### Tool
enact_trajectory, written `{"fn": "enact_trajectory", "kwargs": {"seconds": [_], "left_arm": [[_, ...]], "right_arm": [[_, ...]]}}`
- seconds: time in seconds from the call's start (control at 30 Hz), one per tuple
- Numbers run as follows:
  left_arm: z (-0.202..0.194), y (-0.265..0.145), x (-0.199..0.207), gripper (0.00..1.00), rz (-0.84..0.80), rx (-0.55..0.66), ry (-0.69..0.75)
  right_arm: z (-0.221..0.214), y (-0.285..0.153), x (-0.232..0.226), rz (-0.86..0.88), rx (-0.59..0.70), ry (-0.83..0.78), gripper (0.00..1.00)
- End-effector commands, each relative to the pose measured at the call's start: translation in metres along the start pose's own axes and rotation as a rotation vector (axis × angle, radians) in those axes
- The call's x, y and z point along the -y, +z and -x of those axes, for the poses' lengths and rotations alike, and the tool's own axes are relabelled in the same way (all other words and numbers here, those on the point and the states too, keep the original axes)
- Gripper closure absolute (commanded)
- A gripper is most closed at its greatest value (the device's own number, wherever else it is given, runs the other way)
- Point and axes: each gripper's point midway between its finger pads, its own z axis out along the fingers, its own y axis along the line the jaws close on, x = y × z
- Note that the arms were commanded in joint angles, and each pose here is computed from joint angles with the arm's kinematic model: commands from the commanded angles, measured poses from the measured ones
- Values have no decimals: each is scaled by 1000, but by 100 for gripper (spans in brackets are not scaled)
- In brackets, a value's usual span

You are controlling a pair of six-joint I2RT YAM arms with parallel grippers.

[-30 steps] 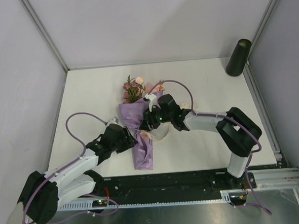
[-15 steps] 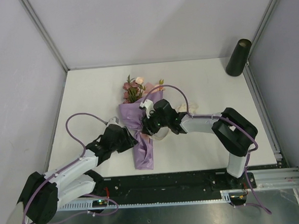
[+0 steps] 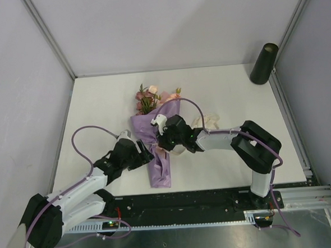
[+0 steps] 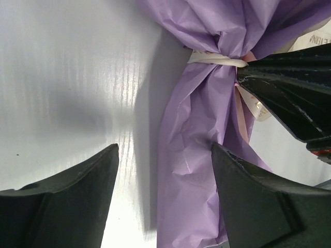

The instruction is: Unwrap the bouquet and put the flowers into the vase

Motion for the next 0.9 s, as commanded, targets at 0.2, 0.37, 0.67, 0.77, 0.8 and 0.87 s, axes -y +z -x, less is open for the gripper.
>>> {"fn": "enact_trajectory", "kwargs": {"seconds": [0.2,0.37,0.67,0.77,0.8,0.87], "left_arm": [[2,2,3,23,-13,9,60],[0,4,-2,28,0,9,47],[-5,11,-7,38,16,-5,42],[-6,13,-6,39,17,-12,42],[-6,14,-6,39,18,-13,41],[-7,17,-5,39,18,-19,40]], "right_arm": [[54,-16,-3,-58,157,-3,100],[67,-29,-2,-76,233,46,100],[58,-26,-8,-1,220,179,98],[61,-27,-17,92,237,235,96],[64,-28,-19,124,245,253,93],[69,-31,-22,195,255,306,86]]}}
